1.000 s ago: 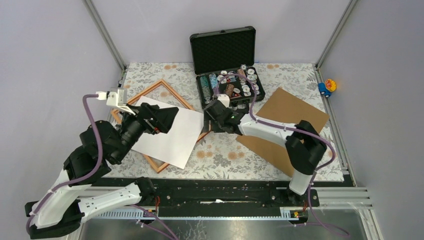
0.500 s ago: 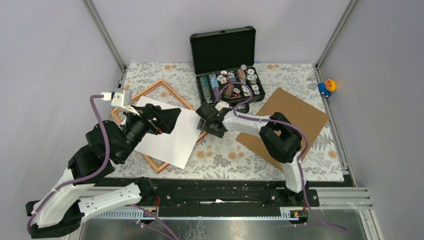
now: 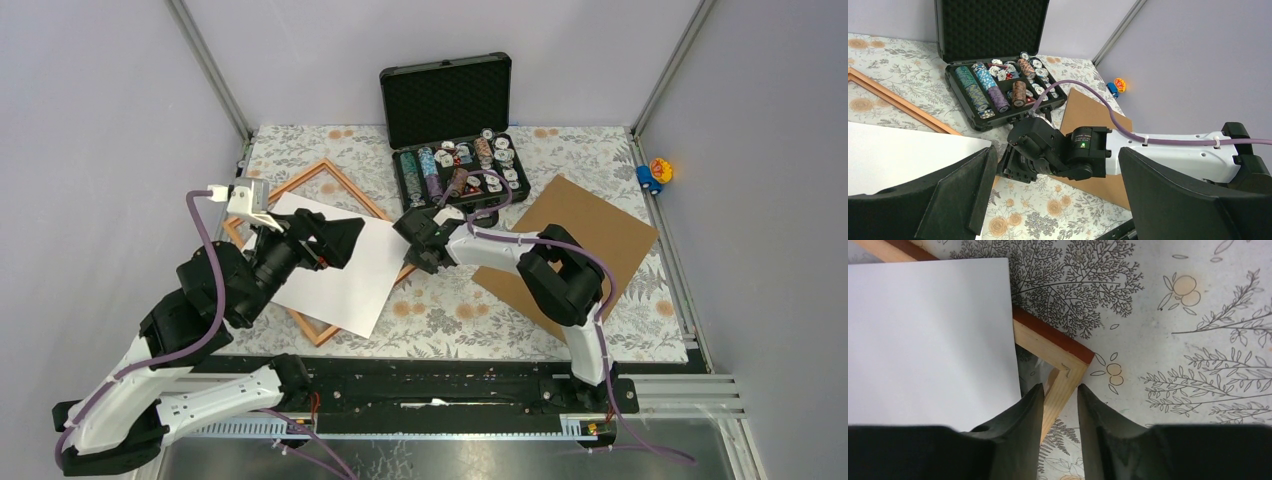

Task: Put the photo into the frame

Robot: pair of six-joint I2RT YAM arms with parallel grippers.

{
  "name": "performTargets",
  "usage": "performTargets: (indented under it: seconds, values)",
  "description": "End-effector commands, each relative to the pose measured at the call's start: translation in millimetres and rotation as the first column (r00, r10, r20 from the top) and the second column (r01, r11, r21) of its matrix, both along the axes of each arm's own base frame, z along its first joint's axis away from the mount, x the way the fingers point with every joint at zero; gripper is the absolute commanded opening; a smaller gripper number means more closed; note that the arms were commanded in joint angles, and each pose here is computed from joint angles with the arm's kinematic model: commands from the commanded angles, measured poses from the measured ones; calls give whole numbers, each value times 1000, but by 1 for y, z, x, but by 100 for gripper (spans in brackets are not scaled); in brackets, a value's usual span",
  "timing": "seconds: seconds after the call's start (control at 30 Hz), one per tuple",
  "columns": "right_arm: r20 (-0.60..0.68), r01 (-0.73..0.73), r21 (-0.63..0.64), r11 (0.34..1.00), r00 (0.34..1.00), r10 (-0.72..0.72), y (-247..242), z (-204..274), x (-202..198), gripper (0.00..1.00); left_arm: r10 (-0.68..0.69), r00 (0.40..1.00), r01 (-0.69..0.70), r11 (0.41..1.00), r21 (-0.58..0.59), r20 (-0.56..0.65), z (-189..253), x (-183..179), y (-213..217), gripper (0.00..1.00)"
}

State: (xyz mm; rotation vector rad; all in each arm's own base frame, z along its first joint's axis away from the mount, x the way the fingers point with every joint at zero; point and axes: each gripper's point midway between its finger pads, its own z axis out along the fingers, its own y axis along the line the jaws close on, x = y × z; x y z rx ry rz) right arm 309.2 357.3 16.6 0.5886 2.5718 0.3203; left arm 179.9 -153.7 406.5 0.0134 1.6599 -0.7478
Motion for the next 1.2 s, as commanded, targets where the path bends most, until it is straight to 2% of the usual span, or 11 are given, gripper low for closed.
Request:
performTargets:
  seconds: [0.0,0.13,0.3,0.4,0.53,0.63,0.7,0.77,0.83,0.97,1.17]
  values:
    - [-51,12,-146,989,999,-19,-39,-16,-17,29,-23,1000,24,999,-42,20,10,-1,-6,99]
    - [-80,17,-163,986,996,-30,-59,-17,-35,24,-25,1000,25,999,-39,3,3,0,-9,99]
    - [-103,30,-123,992,994,-43,-83,-16,-64,28,-28,999,28,999,-35,-19,-7,4,-16,99]
    - [-68,-31,-115,993,997,24,-88,-12,-67,46,-41,999,40,999,-27,-25,-11,7,-25,99]
    - [14,-245,-196,950,968,252,-94,11,-54,64,-61,997,61,998,-11,-36,-14,9,-34,99]
    - [83,-432,-268,861,880,467,-95,37,-48,72,-69,997,69,998,-8,-46,-18,8,-36,99]
    - [125,-536,-273,798,803,582,-90,52,-45,90,-67,997,66,998,-11,-49,-20,9,-36,99]
    - [151,-647,-211,733,719,678,-78,62,-43,98,-66,997,65,998,-16,-48,-21,9,-37,99]
    - [152,-695,-172,698,681,716,-74,63,-37,100,-73,996,72,997,-22,-44,-19,9,-39,99]
    - [196,-739,-24,674,657,728,-63,70,-24,100,-81,996,80,997,-17,-48,-20,9,-41,99]
    - [221,-722,243,648,692,688,-46,56,1,99,-93,994,92,996,-22,-54,-21,7,-43,99]
